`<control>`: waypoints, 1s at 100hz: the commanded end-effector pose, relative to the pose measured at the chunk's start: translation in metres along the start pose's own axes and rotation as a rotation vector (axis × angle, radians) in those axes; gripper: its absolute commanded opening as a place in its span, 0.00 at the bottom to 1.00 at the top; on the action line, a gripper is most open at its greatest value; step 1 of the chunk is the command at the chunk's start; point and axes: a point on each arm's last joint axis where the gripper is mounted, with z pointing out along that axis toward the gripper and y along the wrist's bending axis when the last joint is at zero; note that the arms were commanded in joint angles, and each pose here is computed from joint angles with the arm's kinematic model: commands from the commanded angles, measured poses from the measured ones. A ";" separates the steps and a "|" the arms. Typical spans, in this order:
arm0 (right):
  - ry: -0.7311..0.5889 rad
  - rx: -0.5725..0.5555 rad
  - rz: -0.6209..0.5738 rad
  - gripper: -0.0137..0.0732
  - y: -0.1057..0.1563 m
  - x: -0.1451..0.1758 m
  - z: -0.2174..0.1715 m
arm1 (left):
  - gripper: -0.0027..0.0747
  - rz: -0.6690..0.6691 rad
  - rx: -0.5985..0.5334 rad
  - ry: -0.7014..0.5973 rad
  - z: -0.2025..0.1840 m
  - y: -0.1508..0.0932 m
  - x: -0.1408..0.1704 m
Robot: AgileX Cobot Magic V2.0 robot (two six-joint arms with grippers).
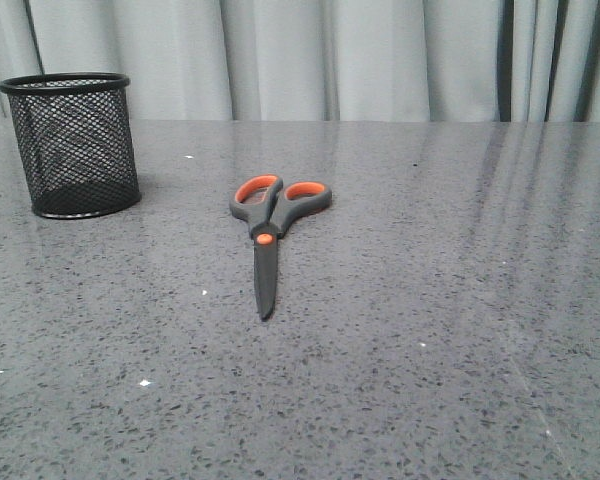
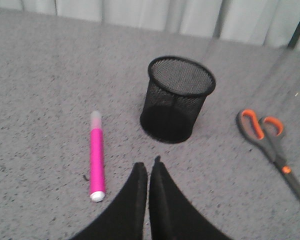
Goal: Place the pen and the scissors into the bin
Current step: 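Move the left gripper over the pink highlighter beside the mesh cup, then lower the left gripper and close it around the pink highlighter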
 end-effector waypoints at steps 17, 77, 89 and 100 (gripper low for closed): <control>0.003 0.015 -0.007 0.09 0.003 -0.026 0.014 | 0.01 0.028 -0.034 0.092 0.014 0.000 -0.031; 0.028 -0.007 -0.033 0.58 0.007 -0.027 0.013 | 0.56 0.025 -0.039 0.130 0.035 0.002 -0.035; 0.050 -0.033 -0.073 0.58 0.015 -0.040 0.015 | 0.54 0.059 -0.041 0.166 0.049 0.003 -0.040; 0.072 -0.039 -0.089 0.58 0.019 -0.052 0.019 | 0.51 0.066 -0.052 0.213 0.067 0.005 -0.045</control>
